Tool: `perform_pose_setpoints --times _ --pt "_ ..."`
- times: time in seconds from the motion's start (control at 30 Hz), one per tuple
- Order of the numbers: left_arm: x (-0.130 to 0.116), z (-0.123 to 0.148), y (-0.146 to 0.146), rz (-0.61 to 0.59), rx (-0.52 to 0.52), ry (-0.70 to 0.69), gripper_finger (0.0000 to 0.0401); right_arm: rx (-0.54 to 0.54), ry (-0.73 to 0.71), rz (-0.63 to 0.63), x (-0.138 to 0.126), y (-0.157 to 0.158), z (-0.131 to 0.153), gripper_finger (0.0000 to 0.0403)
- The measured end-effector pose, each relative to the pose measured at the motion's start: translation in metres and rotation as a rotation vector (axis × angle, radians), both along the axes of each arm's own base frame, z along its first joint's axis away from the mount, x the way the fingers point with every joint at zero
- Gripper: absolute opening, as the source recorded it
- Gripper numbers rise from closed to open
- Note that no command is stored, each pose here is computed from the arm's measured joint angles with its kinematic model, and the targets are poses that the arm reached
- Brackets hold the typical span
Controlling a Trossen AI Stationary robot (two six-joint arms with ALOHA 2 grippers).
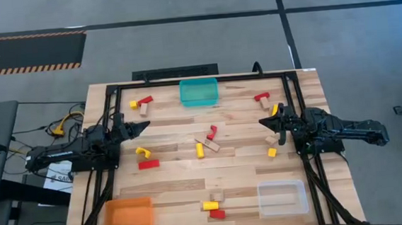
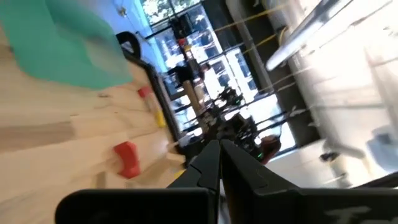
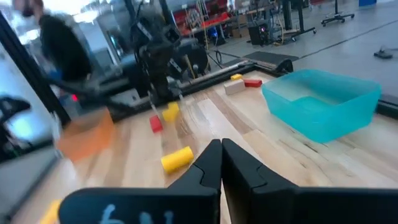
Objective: Sort & place blocks by color
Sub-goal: Put the light brown block into the blue bin
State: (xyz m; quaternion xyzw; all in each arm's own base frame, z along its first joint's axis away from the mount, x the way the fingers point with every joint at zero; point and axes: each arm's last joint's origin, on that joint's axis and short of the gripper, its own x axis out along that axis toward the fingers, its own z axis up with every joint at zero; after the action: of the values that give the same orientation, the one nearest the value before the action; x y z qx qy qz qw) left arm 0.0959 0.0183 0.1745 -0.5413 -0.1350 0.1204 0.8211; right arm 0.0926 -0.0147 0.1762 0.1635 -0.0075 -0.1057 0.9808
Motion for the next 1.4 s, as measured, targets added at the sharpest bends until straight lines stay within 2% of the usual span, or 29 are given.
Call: perform_pose_setpoints --times 0.13,0.2,0.3,0.4,0.5,0.6,0.73,0.87,1.0,1.1,1.2,1.3,1.4 --pt "-0.002 0.017 -0.003 -0.052 0.121 -0.132 0.0 -0.011 -0.12 -0.028 -0.001 -0.002 0.012 0.0034" --pt "-0.003 0.026 -0.004 -0.046 0.195 -0.134 0.0 -0.011 -0.155 -0.049 -0.001 -0.003 0.015 0.0031" --pt "-0.004 0.049 -0.005 -0.023 0.328 -0.134 0.0 0.093 -0.271 -0.044 -0.003 -0.003 0.024 0.0027" --pt "0.003 0.066 -0.005 -0.028 0.448 -0.065 0.0 0.145 -0.319 -0.036 -0.004 -0.003 0.028 0.0025" --pt "0.017 0.079 -0.003 -0.018 0.556 0.042 0.0 0.202 -0.296 -0.001 -0.002 -0.001 0.034 0.0024" --pt "0.035 0.087 0.002 -0.017 0.666 0.191 0.0 0.285 -0.163 0.015 0.006 0.002 0.046 0.0024" --pt "0.058 0.091 0.009 -0.127 0.818 0.443 0.0 0.399 0.1 0.017 0.021 0.007 0.072 0.0024" --pt "0.077 0.094 0.014 -0.219 0.95 0.632 0.0 0.457 0.509 -0.038 0.039 0.013 0.089 0.0024" --pt "0.092 0.1 0.018 -0.235 1.012 0.767 0.001 0.457 0.895 -0.122 0.057 0.016 0.091 0.0026" --pt "0.101 0.1 0.02 -0.255 1.021 0.831 0.0036 0.482 1.128 -0.181 0.069 0.015 0.083 0.0034" --pt "0.109 0.1 0.022 -0.261 1.006 0.867 0.0076 0.564 1.267 -0.176 0.079 0.01 0.071 0.0063" --pt "0.114 0.098 0.023 -0.263 0.958 0.889 0.0125 0.645 1.334 -0.175 0.085 0.003 0.059 0.0118" --pt "0.119 0.099 0.024 -0.251 0.897 0.878 0.0176 0.695 1.384 -0.211 0.088 -0.006 0.045 0.0194"
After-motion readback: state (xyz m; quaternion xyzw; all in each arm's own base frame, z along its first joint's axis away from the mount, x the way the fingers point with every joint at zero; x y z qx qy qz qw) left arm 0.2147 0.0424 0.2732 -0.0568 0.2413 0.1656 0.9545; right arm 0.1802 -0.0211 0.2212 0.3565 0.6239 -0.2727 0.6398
